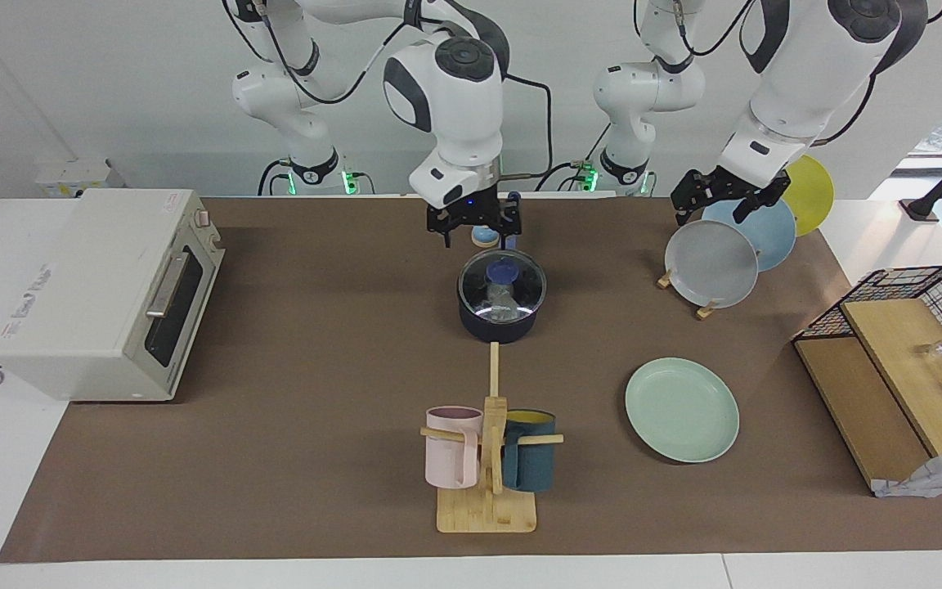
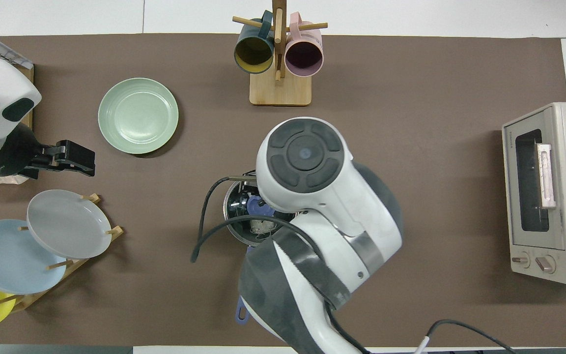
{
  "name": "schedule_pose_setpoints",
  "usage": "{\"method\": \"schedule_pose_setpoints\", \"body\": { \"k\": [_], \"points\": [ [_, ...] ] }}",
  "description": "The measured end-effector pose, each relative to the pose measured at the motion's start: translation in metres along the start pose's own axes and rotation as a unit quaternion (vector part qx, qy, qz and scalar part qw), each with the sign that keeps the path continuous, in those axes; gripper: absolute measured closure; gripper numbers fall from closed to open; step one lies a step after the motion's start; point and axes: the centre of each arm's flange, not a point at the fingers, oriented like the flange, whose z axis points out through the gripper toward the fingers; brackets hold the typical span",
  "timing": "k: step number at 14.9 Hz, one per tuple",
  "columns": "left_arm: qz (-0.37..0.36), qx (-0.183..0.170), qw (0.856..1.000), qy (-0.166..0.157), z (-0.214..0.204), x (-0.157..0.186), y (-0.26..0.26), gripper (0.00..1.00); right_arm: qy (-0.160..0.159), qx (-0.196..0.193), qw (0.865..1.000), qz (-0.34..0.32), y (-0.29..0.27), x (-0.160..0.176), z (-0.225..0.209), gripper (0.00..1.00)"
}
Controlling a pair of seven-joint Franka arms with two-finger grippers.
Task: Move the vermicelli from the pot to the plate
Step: 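Reach the right gripper over the pot to the glass lid knob, then grasp the glass lid knob with the right gripper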
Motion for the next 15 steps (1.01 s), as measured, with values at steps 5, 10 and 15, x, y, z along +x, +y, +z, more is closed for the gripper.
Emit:
{"method": "schedule_pose_setpoints", "body": {
  "k": [5,10,15],
  "points": [
    [0.0,0.0,1.0,0.0,0.0,0.0,0.0,0.0,0.003,-0.007,1.0,-0.023,-0.027,-0.026,0.053,0.0],
    [0.0,0.0,1.0,0.0,0.0,0.0,0.0,0.0,0.013,-0.032,0.998,-0.049,-0.029,-0.043,0.094,0.0],
    [0.0,0.0,1.0,0.0,0.0,0.0,0.0,0.0,0.019,-0.025,0.998,-0.048,-0.029,-0.041,0.093,0.07]
  ]
}}
